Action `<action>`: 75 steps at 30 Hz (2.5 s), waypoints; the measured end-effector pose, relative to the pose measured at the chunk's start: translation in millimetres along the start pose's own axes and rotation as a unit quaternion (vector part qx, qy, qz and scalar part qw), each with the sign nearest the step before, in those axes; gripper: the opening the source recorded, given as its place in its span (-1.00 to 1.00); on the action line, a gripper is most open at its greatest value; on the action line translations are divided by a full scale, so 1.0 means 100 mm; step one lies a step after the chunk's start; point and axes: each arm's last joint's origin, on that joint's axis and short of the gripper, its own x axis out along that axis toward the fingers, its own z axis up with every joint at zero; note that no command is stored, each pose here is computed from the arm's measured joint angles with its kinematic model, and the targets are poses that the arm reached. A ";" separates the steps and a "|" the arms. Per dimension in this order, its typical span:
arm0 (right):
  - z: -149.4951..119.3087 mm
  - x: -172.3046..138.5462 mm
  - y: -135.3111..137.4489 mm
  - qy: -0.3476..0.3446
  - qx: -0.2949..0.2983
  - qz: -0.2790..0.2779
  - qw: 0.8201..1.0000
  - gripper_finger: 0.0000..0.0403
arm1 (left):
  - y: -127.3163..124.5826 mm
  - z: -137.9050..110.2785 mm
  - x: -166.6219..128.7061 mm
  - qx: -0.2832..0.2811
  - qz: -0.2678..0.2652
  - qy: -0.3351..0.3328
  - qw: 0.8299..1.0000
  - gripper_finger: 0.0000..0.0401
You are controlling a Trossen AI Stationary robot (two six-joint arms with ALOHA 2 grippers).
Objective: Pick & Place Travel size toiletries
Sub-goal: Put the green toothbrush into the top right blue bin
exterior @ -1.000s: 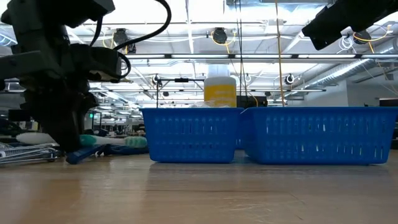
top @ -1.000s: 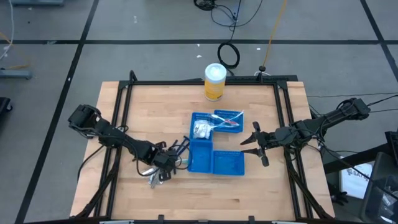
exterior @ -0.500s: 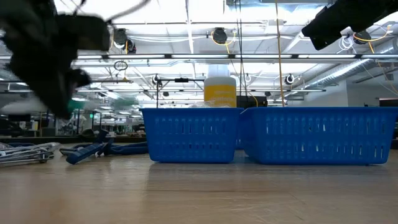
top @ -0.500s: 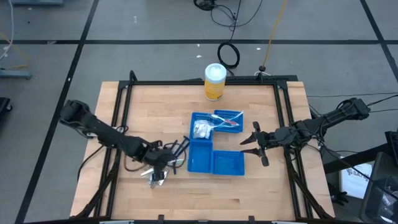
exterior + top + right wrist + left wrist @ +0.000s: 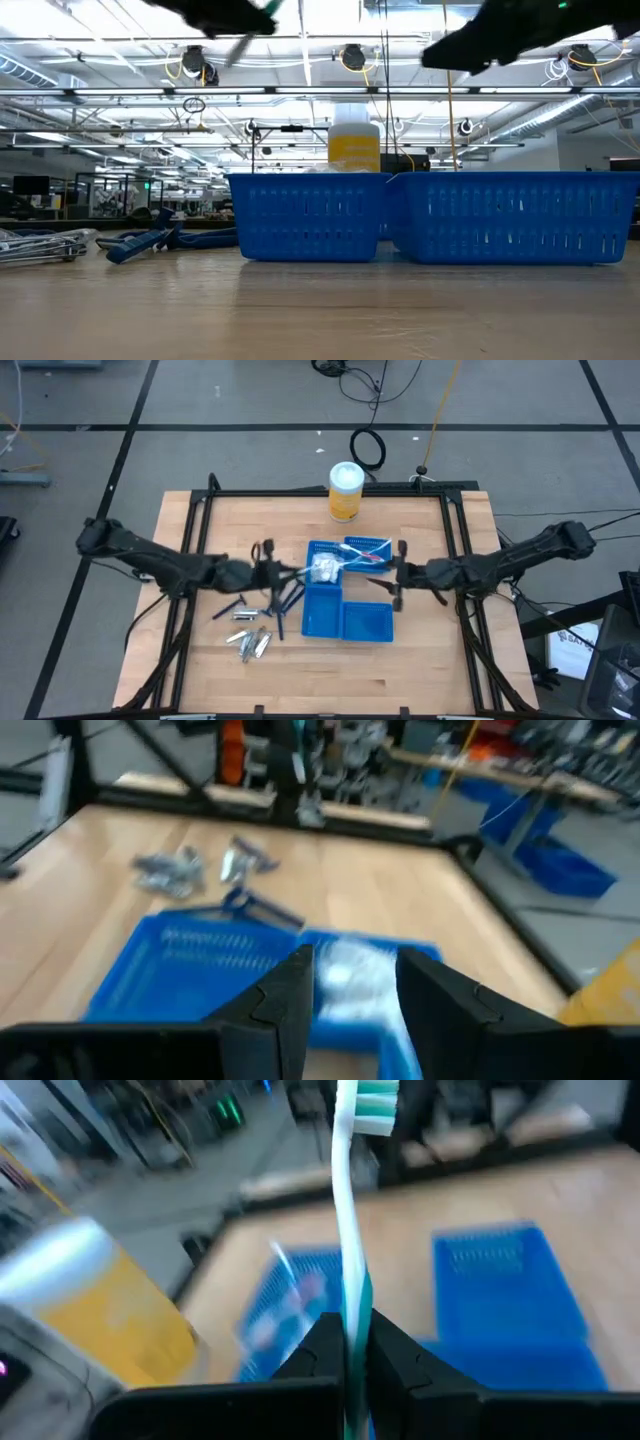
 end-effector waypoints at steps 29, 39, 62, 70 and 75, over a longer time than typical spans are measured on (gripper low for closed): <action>0.08 0.96 -0.48 -0.200 0.052 0.056 0.977 -0.07 | 0.53 -0.38 0.90 -0.021 -0.042 -0.095 0.994 -0.97; 0.12 0.95 -0.49 -0.218 0.033 0.049 0.974 -0.90 | 0.52 -0.36 0.90 -0.032 -0.055 -0.104 0.993 -0.93; 0.40 0.47 -0.83 0.068 0.032 0.008 0.997 -0.97 | 0.56 -0.47 0.83 -0.068 0.063 0.010 0.996 0.25; 0.10 0.39 -0.88 0.235 0.061 -0.016 0.970 -0.96 | 0.60 -0.59 0.81 -0.058 0.158 0.080 0.982 0.34; 0.00 0.45 -0.87 0.255 0.073 -0.016 0.964 -0.96 | 0.61 -0.60 0.81 -0.064 0.161 0.084 0.981 0.34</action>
